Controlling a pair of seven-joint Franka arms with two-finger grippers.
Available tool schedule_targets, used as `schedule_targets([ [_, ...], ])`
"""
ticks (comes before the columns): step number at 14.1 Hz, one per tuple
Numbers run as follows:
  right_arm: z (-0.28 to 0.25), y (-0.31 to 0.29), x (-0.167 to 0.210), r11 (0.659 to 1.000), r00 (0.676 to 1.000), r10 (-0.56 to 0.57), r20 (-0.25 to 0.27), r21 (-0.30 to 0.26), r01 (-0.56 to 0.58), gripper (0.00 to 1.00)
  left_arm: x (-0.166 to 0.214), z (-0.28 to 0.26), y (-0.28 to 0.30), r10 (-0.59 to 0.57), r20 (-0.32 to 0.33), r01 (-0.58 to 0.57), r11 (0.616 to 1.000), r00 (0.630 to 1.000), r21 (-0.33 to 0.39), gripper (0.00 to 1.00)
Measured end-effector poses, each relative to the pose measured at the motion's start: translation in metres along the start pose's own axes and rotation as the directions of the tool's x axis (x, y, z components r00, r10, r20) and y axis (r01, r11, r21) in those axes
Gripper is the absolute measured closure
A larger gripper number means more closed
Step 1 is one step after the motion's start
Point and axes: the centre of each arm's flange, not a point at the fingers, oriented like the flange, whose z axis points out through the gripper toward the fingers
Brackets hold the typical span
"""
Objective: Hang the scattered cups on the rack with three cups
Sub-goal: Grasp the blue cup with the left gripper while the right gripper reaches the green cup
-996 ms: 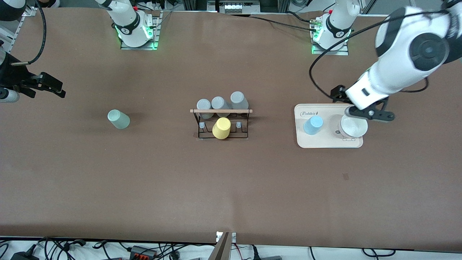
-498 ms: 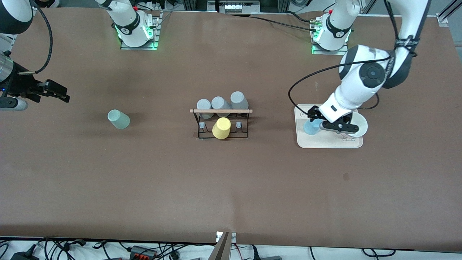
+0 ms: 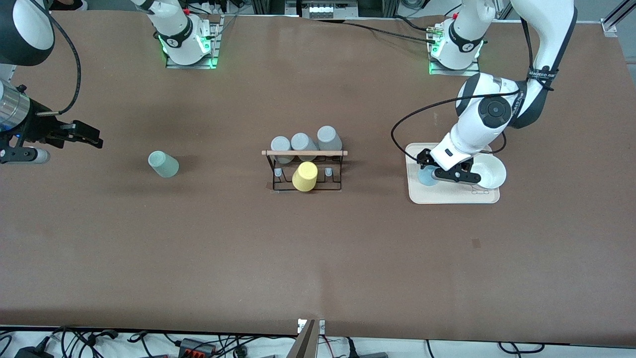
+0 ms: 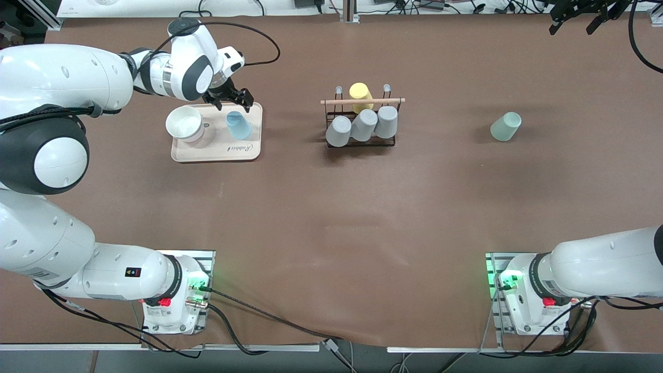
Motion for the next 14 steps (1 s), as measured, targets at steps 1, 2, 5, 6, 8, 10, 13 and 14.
schedule_targets([
  [1,0.005,0.000,0.002,1.000,1.000,0.000,0.006,0.000,0.000,0.00,-0.001,0.002,-0.001,0.000,-0.008,0.000,1.000,1.000,0.001,0.00],
  [2,0.011,0.000,0.005,1.000,1.000,0.000,0.013,0.001,0.000,0.00,-0.002,0.007,-0.001,0.000,-0.021,0.000,1.000,1.000,-0.002,0.00],
  [5,0.027,0.001,0.013,1.000,1.000,0.000,0.028,0.002,0.000,0.00,-0.012,0.029,-0.001,0.000,-0.013,0.000,1.000,1.000,-0.007,0.00],
  [6,0.030,0.001,0.014,1.000,0.999,-0.001,0.033,0.002,0.001,0.00,-0.013,0.034,-0.002,-0.001,-0.003,0.001,1.000,1.000,-0.008,0.00],
  [8,0.038,0.000,0.017,1.000,0.999,-0.004,0.047,0.003,0.003,0.00,-0.014,0.041,-0.004,-0.006,0.002,0.006,1.000,1.000,-0.011,0.00],
  [10,0.053,0.000,0.022,1.000,0.998,-0.003,0.068,0.004,0.003,0.00,-0.014,0.046,-0.006,-0.010,0.004,0.010,1.000,1.000,-0.012,0.00],
  [13,0.089,0.000,0.031,1.000,0.993,-0.003,0.121,0.007,0.002,0.00,-0.015,0.053,-0.010,-0.018,0.015,0.018,1.000,1.000,-0.013,0.04],
  [14,0.103,0.001,0.035,1.000,0.991,-0.004,0.132,0.003,0.004,0.00,-0.015,0.055,-0.011,-0.020,0.018,0.021,1.000,1.000,-0.014,0.10],
])
